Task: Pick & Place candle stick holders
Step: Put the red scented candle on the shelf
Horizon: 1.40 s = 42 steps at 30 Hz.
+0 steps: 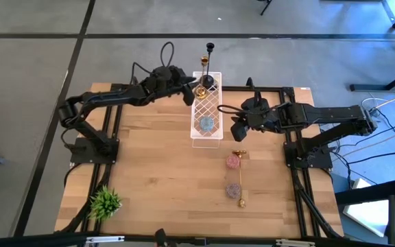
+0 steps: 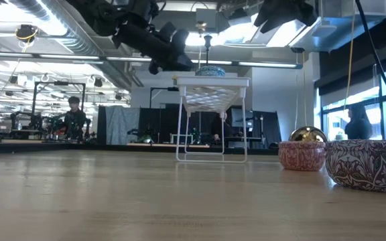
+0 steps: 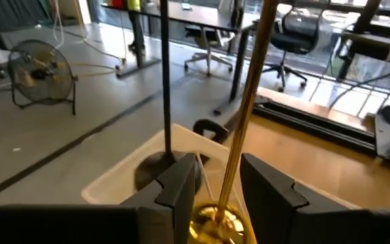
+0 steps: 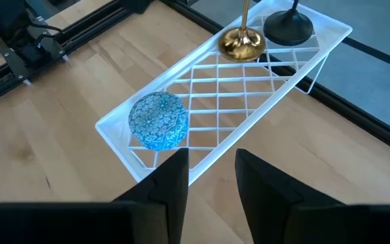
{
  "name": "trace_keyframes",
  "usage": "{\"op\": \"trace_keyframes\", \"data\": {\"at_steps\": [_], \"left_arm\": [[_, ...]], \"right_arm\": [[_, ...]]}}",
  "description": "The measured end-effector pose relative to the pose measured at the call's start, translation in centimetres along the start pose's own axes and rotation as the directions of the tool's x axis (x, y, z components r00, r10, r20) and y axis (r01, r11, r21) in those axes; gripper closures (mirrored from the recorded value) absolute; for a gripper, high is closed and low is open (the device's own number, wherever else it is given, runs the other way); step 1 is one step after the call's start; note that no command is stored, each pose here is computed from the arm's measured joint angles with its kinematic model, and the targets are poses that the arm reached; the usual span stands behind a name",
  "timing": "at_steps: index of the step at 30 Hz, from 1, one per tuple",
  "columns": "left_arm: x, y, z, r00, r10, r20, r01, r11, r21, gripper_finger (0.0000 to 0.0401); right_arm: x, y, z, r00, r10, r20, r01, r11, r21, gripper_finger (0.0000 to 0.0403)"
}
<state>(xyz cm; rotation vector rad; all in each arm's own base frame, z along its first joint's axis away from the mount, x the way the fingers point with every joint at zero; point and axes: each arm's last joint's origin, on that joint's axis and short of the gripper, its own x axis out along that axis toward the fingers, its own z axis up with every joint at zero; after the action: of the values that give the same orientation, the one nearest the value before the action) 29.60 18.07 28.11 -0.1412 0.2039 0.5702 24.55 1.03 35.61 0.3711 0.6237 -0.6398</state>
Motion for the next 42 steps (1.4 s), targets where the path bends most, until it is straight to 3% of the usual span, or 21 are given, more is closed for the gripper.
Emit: {"op": "trace_keyframes", "data": {"at_steps": [4, 9, 18, 26, 35, 42], "left_arm": [[-0.4, -0.3, -0.1, 0.997, -0.058, -0.048, 0.058, 0.998, -0.005, 0.0287], [-2.1, -0.6, -0.8, 0.966, -0.140, -0.219, 0.132, 0.990, -0.052, 0.0287], [-5.3, -0.8, -3.0, 0.799, -0.252, -0.546, 0.129, 0.959, -0.253, 0.0287], [-5.8, -2.5, -4.5, 0.703, -0.264, -0.660, 0.106, 0.957, -0.270, 0.0287], [-7.5, -8.8, -5.6, 0.614, -0.340, -0.712, 0.124, 0.933, -0.339, 0.0288], [-10.6, -15.3, -6.7, 0.662, -0.264, -0.701, 0.035, 0.946, -0.323, 0.0288]], "right_arm": [[0.0, 0.0, 0.1, 1.000, 0.001, 0.003, -0.001, 1.000, -0.001, 0.0279], [0.0, 0.0, 0.0, 1.000, 0.006, -0.006, -0.006, 1.000, -0.005, 0.0279], [0.0, 0.0, -0.2, 0.997, 0.047, -0.061, -0.048, 0.999, -0.013, 0.0279], [-0.3, 0.4, -1.0, 0.982, 0.114, -0.154, -0.121, 0.992, -0.040, 0.0279], [-3.2, 2.9, -4.7, 0.923, 0.212, -0.321, -0.260, 0.959, -0.115, 0.0279], [-6.8, 5.3, -8.7, 0.884, 0.271, -0.381, -0.344, 0.929, -0.138, 0.0279]]}}
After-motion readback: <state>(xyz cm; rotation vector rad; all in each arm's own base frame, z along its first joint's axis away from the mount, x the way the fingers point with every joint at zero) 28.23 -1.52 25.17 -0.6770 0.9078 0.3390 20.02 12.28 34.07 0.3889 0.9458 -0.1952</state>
